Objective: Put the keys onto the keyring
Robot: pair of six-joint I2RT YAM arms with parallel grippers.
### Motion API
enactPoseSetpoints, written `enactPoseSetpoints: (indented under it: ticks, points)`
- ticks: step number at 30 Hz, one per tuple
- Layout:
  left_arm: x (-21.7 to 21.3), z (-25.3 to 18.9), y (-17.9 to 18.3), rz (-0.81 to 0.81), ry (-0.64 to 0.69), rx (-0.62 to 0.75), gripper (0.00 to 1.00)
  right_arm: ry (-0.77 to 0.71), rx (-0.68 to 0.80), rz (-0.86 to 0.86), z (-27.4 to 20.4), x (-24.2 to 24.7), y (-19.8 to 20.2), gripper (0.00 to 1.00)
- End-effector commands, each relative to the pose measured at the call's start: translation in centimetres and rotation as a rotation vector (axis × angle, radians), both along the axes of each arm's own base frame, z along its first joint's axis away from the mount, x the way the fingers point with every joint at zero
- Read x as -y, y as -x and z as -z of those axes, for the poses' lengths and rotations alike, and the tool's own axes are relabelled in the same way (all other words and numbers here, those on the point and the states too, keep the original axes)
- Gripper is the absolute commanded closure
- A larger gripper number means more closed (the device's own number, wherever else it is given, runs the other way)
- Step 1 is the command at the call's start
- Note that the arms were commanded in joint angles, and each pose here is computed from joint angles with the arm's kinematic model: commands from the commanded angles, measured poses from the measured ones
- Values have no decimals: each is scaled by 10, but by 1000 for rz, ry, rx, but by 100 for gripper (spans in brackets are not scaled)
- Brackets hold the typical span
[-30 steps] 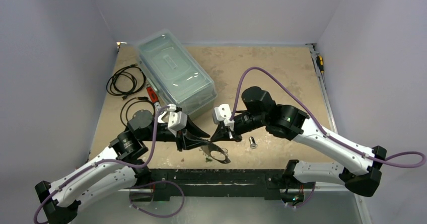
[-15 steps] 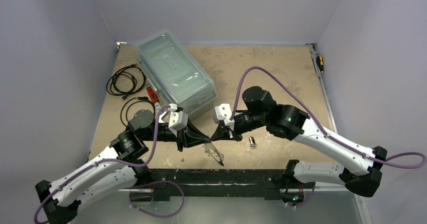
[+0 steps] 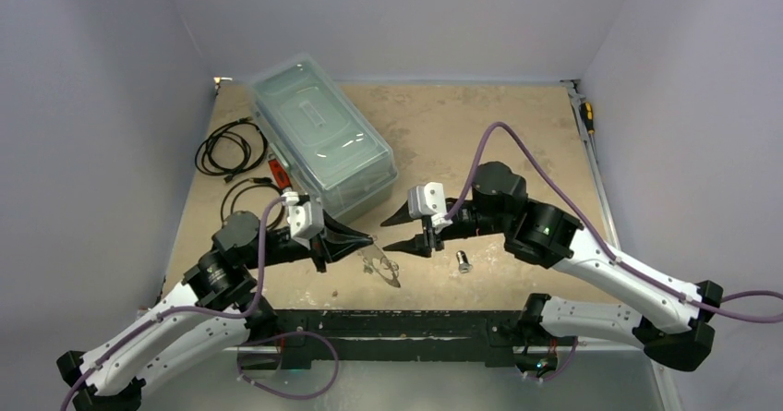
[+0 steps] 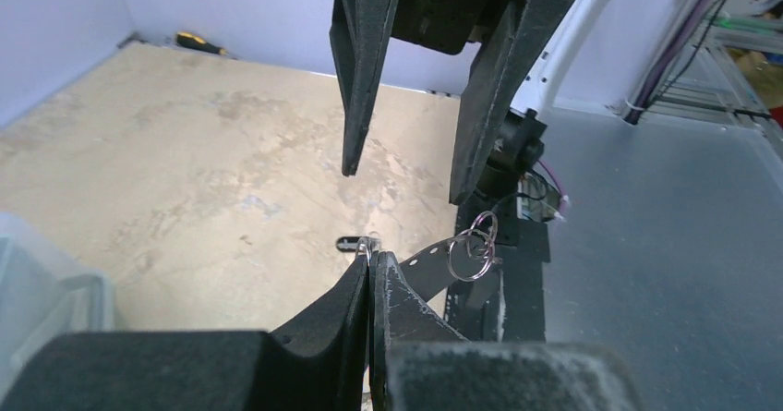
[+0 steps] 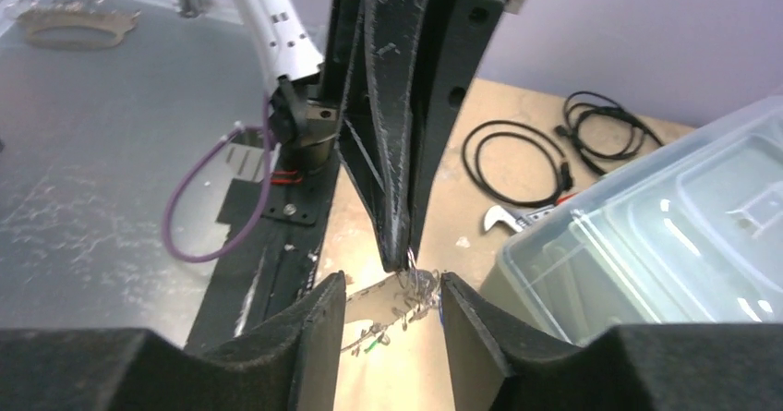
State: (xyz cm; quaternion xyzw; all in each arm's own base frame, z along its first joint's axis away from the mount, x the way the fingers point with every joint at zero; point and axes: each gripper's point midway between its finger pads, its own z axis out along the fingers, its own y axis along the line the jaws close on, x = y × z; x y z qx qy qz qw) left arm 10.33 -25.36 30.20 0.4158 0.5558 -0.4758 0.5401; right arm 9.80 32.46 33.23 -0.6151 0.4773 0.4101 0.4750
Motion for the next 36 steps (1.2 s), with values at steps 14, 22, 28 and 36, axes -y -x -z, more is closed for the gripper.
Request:
enactPoseSetpoints:
  ticks: [14,22,28,36]
  points:
    - [-22,-46,10,-39,190,176,100,-310,-30,63,-46,-8,-6,51]
    - [-28,-54,20,-16,235,211,100,-266,-73,-66,-34,-19,10,65]
    - [-29,-55,25,5,246,224,100,-300,-58,-17,-43,-12,-11,65]
    - [-31,-57,24,-6,253,226,100,-304,-89,-131,-35,-7,-9,67]
